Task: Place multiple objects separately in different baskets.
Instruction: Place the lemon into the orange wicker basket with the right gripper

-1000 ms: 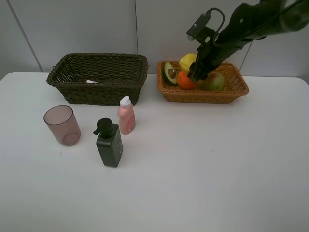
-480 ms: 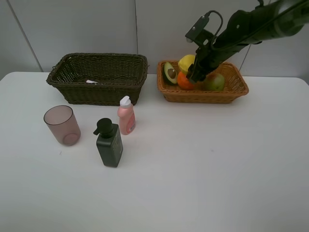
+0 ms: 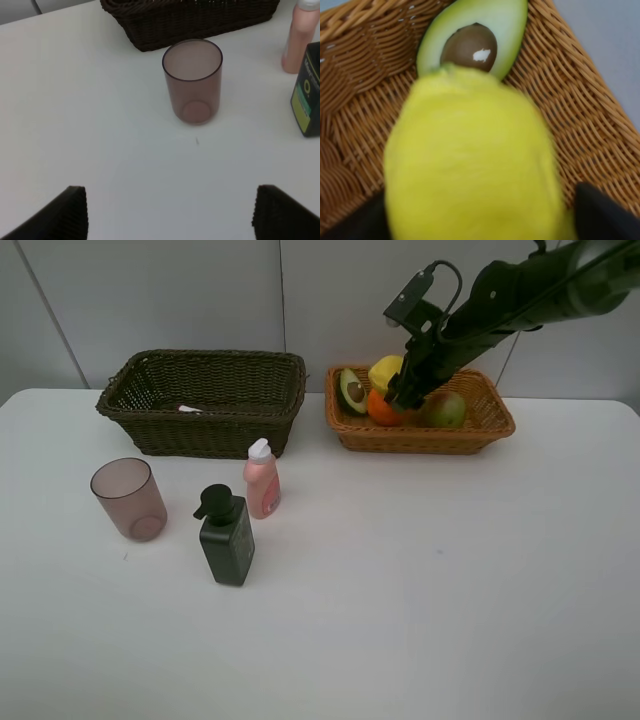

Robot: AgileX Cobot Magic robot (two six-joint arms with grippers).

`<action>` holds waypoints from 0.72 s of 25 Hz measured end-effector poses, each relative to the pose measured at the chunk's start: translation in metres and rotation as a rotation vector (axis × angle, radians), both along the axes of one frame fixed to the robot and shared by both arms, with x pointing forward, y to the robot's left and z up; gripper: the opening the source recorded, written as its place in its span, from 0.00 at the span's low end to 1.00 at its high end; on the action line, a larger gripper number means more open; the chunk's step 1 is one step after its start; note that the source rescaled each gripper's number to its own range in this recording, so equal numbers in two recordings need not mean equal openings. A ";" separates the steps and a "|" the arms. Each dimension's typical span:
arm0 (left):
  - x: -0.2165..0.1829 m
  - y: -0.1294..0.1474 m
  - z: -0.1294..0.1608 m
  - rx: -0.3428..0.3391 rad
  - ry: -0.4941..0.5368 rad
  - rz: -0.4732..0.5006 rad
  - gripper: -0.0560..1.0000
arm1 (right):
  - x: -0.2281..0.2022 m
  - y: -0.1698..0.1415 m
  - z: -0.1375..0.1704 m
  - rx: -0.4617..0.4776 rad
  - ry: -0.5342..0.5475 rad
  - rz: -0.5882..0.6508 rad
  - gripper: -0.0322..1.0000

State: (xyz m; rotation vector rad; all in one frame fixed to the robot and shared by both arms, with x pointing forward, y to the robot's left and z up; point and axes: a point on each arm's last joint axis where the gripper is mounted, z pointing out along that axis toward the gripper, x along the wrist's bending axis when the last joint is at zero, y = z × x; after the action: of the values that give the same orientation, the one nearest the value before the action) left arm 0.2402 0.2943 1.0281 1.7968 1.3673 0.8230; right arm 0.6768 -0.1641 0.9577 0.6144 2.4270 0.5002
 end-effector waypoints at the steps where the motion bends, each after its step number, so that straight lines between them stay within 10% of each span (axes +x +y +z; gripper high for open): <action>1: 0.000 0.000 0.000 0.000 0.000 0.000 0.89 | 0.000 0.000 0.000 0.000 0.000 0.000 0.82; 6: 0.000 0.000 0.000 0.000 0.000 0.000 0.89 | 0.000 0.000 0.000 -0.001 -0.002 0.001 0.99; 18: 0.000 0.000 0.000 0.000 0.000 0.000 0.89 | 0.000 -0.001 0.000 -0.015 -0.009 0.009 0.99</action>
State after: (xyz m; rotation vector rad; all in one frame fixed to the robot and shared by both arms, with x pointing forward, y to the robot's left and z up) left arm 0.2402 0.2943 1.0281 1.7968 1.3673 0.8230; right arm 0.6772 -0.1646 0.9579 0.5936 2.4244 0.4869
